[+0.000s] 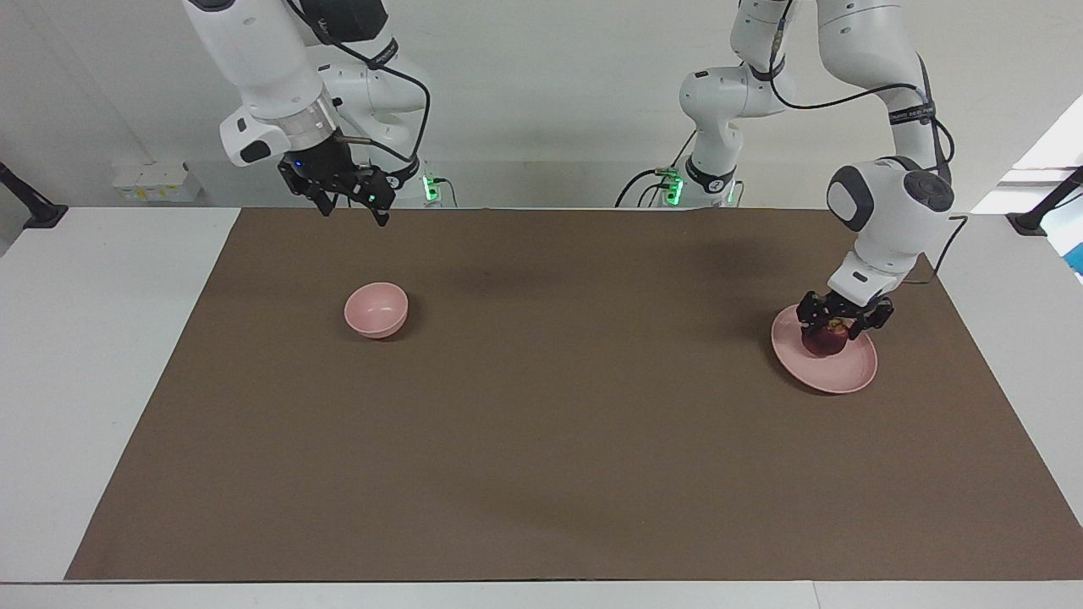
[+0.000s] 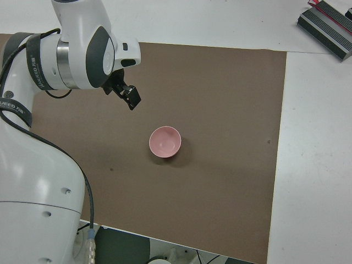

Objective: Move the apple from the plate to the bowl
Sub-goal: 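Reach the left gripper to the apple on the pink plate and grasp it, then lift the apple with the left gripper while the right gripper approaches it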

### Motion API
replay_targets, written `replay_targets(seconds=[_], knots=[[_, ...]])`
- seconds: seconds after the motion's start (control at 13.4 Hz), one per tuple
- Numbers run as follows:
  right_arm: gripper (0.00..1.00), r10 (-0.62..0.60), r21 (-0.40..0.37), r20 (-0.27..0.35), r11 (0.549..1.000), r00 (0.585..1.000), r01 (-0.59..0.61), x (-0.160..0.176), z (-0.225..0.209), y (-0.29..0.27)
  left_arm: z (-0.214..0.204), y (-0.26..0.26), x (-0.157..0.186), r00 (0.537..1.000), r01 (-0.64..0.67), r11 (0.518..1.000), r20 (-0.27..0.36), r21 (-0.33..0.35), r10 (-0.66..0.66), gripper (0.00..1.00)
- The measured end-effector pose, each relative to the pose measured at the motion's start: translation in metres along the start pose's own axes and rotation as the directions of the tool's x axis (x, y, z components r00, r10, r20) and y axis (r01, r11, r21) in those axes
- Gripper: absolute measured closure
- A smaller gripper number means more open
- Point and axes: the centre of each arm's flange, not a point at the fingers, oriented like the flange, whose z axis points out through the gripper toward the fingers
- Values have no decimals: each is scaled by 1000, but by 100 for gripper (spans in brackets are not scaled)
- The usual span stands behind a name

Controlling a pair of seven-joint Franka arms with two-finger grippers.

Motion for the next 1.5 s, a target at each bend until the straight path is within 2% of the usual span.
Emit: replay_targets(seconds=[0.22,0.45,0.67,1.05,1.2,1.35,1.5], knots=[[0,60,-10,24,998,998,-60,-3,34,-36,0,0,0,1000,1,1000,-4,1,-1,39],[0,126,31,73,991,989,-129,-10,57,-66,-3,-1,3,1000,1,1000,-14,3,-1,39],[0,203,76,111,974,973,-212,-18,72,-91,-25,4,18,998,3,1000,-57,0,-3,39],[0,320,178,195,918,927,-354,-30,92,-116,-93,45,53,991,95,976,-78,-194,-111,39],[0,339,217,231,896,912,-388,-37,98,-127,-98,73,59,984,140,957,-70,-254,-162,39],[0,353,273,294,859,888,-432,-39,99,-136,-97,92,62,978,170,928,-61,-331,-201,39],[0,374,328,314,820,873,-470,-35,100,-142,-98,107,63,975,180,907,-53,-382,-216,39]])
